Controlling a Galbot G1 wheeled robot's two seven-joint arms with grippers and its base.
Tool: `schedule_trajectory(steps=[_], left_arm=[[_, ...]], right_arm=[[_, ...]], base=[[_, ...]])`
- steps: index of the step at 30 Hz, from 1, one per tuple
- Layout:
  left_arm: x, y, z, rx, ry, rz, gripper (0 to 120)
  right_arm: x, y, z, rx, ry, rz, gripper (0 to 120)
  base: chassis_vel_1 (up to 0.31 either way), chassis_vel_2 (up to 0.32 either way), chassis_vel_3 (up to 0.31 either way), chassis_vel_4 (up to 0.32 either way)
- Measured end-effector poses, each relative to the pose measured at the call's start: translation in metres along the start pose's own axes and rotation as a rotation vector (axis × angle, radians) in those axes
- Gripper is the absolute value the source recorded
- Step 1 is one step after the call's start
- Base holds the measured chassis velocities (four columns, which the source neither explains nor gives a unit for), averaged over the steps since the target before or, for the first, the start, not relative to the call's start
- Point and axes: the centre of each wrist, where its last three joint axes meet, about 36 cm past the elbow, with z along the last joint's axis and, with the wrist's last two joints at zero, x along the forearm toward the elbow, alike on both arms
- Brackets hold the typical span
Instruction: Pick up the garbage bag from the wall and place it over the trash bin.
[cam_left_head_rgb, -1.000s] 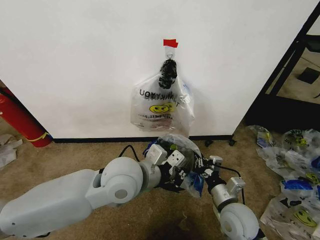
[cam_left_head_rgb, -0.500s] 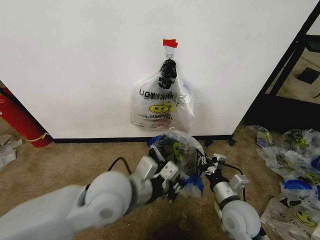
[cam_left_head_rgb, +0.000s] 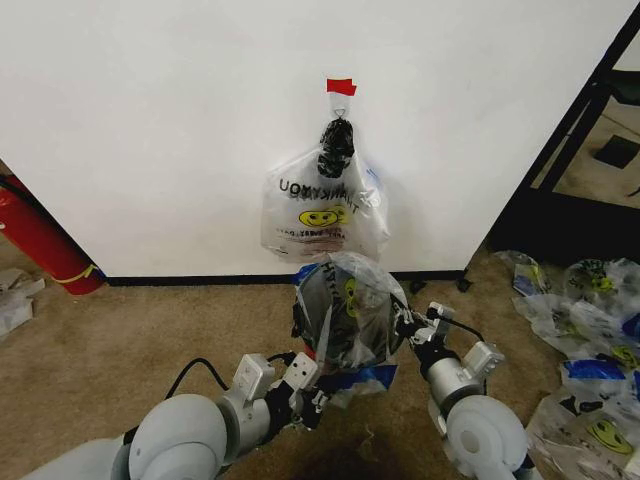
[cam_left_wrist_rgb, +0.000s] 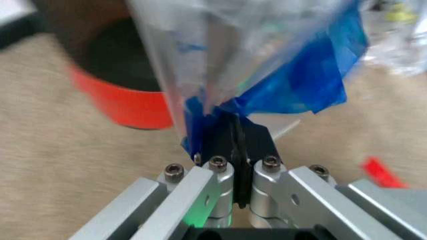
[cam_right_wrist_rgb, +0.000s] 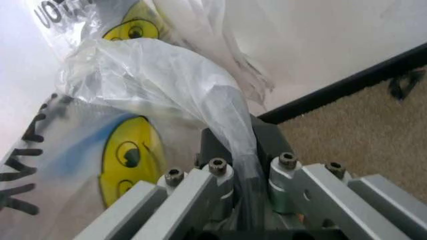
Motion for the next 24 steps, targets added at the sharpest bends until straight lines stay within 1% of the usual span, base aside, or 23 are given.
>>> schedule_trajectory(steps=[1, 3, 8, 11, 13, 16, 18, 20, 21, 22, 23, 24], left_arm=[[-0.001, 0.006, 0.003, -0.021, -0.008, -0.032, 0], [0.003, 0.013, 0.007, -0.041, -0.013, -0.068, 0], [0.005, 0.017, 0.014, -0.044, -0.002, -0.088, 0], [-0.006, 0.020, 0.022, -0.022, 0.002, -0.106, 0], [-0.016, 0.027, 0.027, -0.004, 0.006, -0.128, 0], [-0.020, 0.032, 0.030, 0.005, 0.006, -0.146, 0], [-0.017, 0.035, 0.029, 0.009, -0.003, -0.162, 0], [-0.010, 0.032, 0.025, 0.013, -0.014, -0.159, 0], [-0.002, 0.028, 0.021, 0.014, -0.024, -0.155, 3], [-0.002, 0.028, 0.021, 0.014, -0.024, -0.155, 3], [0.002, 0.026, 0.019, 0.010, -0.027, -0.157, 8], [0.003, 0.026, 0.018, 0.008, -0.027, -0.158, 10]], right_arm=[[0.001, -0.002, -0.001, -0.002, 0.009, -0.002, 1], [0.002, -0.005, -0.003, -0.009, 0.026, -0.011, 1], [0.003, -0.008, -0.009, -0.040, 0.033, -0.023, 1], [0.007, -0.007, -0.008, -0.059, 0.044, -0.048, 1], [0.009, -0.007, -0.006, -0.065, 0.051, -0.059, 1], [0.010, -0.008, -0.005, -0.065, 0.055, -0.059, 1], [0.010, -0.009, -0.005, -0.060, 0.054, -0.056, 1], [0.010, -0.010, -0.005, -0.054, 0.051, -0.051, 1], [0.008, -0.012, -0.003, -0.047, 0.047, -0.044, 1], [0.008, -0.012, -0.003, -0.047, 0.047, -0.044, 1], [0.007, -0.013, -0.003, -0.044, 0.044, -0.040, 1], [0.007, -0.013, -0.002, -0.043, 0.042, -0.038, 1]], base=[[0.000, 0.000, 0.000, 0.000], [0.000, 0.000, 0.000, 0.000], [0.000, 0.000, 0.000, 0.000], [0.000, 0.000, 0.000, 0.000], [0.000, 0.000, 0.000, 0.000], [0.000, 0.000, 0.000, 0.000], [0.000, 0.000, 0.000, 0.000], [0.000, 0.000, 0.000, 0.000], [0.000, 0.000, 0.000, 0.000], [0.000, 0.000, 0.000, 0.000], [0.000, 0.000, 0.000, 0.000], [0.000, 0.000, 0.000, 0.000]])
